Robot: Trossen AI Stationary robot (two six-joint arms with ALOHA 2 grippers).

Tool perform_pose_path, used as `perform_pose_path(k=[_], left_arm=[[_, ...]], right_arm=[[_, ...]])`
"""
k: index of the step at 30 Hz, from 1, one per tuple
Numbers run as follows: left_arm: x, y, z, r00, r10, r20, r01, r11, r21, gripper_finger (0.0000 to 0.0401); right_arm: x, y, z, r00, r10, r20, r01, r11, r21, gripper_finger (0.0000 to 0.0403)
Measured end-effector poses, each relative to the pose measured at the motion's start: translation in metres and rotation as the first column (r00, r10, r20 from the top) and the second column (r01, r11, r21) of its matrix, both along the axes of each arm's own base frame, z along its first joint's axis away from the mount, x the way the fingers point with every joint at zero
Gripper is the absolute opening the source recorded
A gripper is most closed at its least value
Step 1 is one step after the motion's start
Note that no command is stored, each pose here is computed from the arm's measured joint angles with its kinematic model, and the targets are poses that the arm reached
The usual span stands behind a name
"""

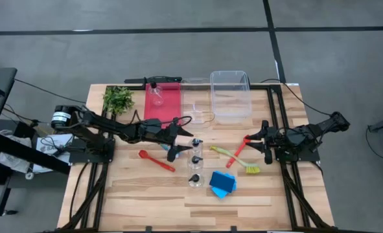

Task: Pick & Place Kitchen Sink Supplies
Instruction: Put the spray bottle into the pink bin

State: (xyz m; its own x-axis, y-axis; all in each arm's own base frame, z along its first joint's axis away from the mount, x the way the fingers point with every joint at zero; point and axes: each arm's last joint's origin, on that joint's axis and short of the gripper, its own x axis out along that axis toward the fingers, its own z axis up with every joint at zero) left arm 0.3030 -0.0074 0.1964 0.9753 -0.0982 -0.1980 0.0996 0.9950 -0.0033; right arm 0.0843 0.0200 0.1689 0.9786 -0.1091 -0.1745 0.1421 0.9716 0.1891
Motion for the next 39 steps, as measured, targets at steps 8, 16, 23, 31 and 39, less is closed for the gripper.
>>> perform_pose_path(k=[8,16,23,31,39], left_arm=[[0.016,0.002,-0.004,0.999,-0.031,-0.013,0.031,0.999,-0.029,0.0265],[0.026,0.005,-0.002,0.999,-0.045,0.008,0.046,0.998,-0.035,0.0265],[0.029,0.008,-0.004,0.999,-0.038,0.003,0.038,0.998,-0.04,0.0265],[0.029,0.01,-0.004,0.999,-0.038,0.009,0.038,0.998,-0.041,0.0243],[0.029,0.014,-0.004,0.999,-0.032,0.008,0.032,0.999,-0.042,0.0177]], right_arm=[[0.0,0.0,0.0,1.0,0.0,0.0,0.0,1.0,0.0,0.0119],[0.0,0.0,0.0,1.0,0.0,0.0,0.0,1.0,0.0,0.0119],[0.0,0.0,0.0,1.0,0.0,0.001,0.0,1.0,0.0,0.0119],[0.0,0.0,0.0,1.0,0.0,0.001,0.0,1.0,0.0,0.0119],[0.0,0.0,0.0,1.0,0.0,0.001,0.0,1.0,0.0,0.0119]])
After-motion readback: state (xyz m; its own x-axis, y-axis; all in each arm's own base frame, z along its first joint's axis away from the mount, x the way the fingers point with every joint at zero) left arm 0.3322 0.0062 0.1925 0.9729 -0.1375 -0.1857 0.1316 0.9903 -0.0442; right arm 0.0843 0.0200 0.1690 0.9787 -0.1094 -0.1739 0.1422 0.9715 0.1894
